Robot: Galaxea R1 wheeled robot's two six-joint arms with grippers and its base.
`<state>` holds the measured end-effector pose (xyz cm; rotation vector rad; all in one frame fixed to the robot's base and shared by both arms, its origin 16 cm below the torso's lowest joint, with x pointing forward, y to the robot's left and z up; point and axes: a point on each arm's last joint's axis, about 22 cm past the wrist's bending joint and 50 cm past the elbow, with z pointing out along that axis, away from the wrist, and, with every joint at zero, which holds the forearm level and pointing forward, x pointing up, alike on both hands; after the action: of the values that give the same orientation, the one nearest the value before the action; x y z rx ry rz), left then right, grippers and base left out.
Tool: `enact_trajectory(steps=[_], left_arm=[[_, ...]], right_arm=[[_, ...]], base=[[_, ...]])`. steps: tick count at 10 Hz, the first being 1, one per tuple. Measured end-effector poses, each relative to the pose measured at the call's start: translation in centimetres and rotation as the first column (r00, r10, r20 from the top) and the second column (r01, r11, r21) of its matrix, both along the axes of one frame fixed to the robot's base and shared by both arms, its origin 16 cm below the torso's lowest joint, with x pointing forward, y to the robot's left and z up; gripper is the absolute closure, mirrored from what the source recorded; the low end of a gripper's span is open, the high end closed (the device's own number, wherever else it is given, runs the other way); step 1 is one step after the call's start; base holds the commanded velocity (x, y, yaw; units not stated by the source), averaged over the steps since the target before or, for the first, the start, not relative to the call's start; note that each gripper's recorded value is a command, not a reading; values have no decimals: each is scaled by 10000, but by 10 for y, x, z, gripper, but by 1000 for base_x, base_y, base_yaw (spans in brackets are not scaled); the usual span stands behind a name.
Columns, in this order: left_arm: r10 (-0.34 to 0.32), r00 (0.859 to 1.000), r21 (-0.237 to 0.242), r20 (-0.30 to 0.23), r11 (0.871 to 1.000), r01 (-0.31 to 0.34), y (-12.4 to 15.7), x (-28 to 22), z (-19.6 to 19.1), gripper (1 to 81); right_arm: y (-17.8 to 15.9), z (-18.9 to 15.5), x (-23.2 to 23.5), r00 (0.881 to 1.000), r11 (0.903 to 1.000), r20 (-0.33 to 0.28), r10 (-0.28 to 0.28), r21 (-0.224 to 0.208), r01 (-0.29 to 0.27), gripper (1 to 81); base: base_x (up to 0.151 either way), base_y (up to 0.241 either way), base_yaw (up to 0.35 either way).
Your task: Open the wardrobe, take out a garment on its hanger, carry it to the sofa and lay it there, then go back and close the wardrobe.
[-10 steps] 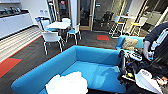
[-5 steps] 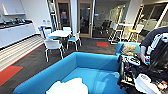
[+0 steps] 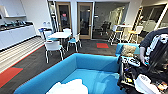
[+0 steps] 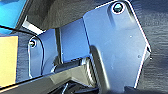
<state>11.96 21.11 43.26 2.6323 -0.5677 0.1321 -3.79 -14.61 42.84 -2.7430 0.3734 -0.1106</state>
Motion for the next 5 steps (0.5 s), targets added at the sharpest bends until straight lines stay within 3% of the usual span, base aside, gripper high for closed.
enact_trajectory(steps=[3, 5], left_arm=[[51, 9999, 578, -113, 9983, -44, -2, -18, -13, 10], [35, 9991, 260, -433, 9997, -23, -34, -46, -13, 10]], right_arm=[[-4, -1, -3, 9999, 9999, -104, 30, -95, -31, 10], [-4, -1, -3, 9999, 10000, -108, 36, -93, -37, 10]], base=[[0, 0, 0], [0, 0, 0]])
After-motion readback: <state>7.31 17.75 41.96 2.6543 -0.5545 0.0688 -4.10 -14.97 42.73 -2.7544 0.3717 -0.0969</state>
